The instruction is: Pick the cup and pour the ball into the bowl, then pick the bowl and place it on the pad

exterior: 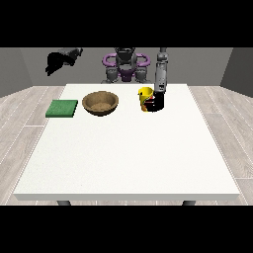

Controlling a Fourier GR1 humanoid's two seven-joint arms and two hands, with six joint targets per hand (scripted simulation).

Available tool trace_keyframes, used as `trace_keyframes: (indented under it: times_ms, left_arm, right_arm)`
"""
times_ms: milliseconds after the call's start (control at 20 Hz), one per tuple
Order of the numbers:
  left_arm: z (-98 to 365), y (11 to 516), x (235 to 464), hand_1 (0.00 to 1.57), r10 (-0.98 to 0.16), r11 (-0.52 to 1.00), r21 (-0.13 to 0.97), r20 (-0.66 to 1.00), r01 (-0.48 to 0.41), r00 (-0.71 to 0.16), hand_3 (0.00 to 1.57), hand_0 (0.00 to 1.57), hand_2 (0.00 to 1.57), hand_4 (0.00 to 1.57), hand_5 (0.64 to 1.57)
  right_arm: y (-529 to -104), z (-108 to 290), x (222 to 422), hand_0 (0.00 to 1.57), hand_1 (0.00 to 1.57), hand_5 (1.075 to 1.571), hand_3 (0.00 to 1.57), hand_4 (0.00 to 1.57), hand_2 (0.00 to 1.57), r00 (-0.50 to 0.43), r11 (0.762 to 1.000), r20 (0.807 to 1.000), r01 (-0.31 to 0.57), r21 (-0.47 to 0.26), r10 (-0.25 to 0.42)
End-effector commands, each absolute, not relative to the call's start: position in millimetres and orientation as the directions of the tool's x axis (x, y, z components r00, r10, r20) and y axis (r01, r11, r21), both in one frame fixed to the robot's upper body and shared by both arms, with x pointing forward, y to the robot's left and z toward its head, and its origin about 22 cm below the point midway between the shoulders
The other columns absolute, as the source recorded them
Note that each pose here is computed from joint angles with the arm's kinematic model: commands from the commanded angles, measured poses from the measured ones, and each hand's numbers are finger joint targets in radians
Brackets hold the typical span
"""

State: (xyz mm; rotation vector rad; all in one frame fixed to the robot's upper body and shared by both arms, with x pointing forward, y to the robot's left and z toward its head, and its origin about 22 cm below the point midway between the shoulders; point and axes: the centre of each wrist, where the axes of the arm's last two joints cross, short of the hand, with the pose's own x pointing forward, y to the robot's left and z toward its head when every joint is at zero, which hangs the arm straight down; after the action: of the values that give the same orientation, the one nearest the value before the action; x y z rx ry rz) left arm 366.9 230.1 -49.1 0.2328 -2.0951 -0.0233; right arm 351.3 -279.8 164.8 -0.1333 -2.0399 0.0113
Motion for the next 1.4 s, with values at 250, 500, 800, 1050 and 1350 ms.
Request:
trace_keyframes:
  times_ms: [250,500,800,1050,1350]
  left_arm:
    - [-13.4,183.0,391.4,1.34,-0.245,0.970,0.210,0.859,-0.127,-0.451,1.57,1.34,1.57,1.32,1.157]
    - [7.3,201.6,406.5,1.35,-0.445,0.895,0.375,0.798,-0.243,-0.407,1.57,1.35,1.57,1.32,1.209]
    - [9.0,166.9,406.9,1.37,-0.530,0.848,0.470,0.731,-0.245,-0.431,1.57,1.37,1.57,1.36,1.233]
    - [15.3,181.0,415.5,1.40,-0.696,0.715,0.626,0.597,-0.311,-0.400,1.57,1.40,1.57,1.49,1.267]
    - [23.6,139.6,422.5,1.50,-0.873,0.458,0.811,0.333,-0.365,-0.355,1.57,1.50,1.57,1.48,1.310]
  right_arm:
    - [-323.1,123.2,353.5,0.00,0.00,1.570,0.70,0.57,0.39,-0.317,0.991,0.943,0.115,-0.067,0.101]
    - [-332.1,134.9,351.9,0.00,0.00,1.570,0.66,0.55,0.39,-0.330,0.992,0.938,0.088,-0.086,0.111]
    - [-342.6,134.3,357.8,0.00,0.00,1.569,0.67,0.54,0.33,-0.361,0.990,0.926,0.116,-0.074,0.112]
    - [-311.0,147.5,364.9,0.00,0.00,1.568,0.69,0.54,0.35,-0.398,0.995,0.913,0.070,-0.072,0.094]
    - [-331.8,126.9,372.5,0.00,0.00,1.567,0.68,0.54,0.34,-0.314,0.995,0.944,0.061,-0.083,0.098]
